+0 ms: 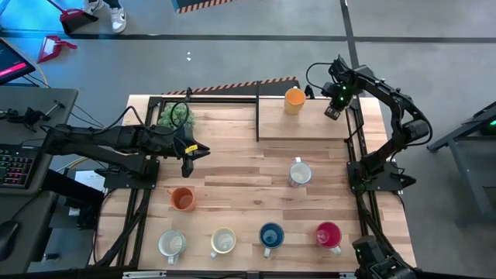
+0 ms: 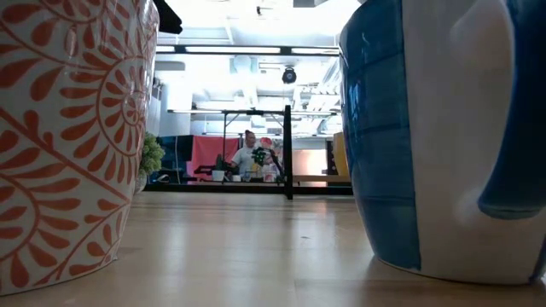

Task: Place coffee mugs
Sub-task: Put the gray patterned mug on the shelf

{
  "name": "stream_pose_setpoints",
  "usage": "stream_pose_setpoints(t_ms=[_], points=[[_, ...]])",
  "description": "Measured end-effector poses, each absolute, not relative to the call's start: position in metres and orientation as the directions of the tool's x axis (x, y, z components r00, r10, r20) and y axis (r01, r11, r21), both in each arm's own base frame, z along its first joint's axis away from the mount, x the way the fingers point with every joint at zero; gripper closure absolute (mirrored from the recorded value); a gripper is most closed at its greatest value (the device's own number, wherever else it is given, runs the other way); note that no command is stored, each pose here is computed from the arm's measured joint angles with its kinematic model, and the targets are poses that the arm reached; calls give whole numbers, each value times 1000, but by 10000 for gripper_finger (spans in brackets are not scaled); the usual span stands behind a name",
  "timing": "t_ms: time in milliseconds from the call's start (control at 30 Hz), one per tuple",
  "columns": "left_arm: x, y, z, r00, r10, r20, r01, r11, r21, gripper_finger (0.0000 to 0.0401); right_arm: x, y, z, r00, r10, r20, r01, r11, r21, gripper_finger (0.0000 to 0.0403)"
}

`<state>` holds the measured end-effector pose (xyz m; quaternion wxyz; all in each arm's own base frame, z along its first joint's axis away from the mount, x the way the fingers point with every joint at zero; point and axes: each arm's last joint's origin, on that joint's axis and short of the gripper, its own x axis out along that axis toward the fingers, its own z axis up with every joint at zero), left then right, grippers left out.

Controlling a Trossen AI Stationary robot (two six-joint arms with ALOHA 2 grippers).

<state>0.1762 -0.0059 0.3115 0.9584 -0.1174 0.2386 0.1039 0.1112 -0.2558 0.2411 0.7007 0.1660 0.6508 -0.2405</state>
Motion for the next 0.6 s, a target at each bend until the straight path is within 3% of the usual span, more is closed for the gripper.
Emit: stream_pose_setpoints(t_ms=[300,600], points=[[176,-6,311,865,143,-482,-256,950,-177,346,112,-255,241,50,-108,-993,554,830,-62,400],[176,-6,311,864,143,-482,-256,950,-177,346,112,-255,241,47,-108,-993,560,826,-63,356]])
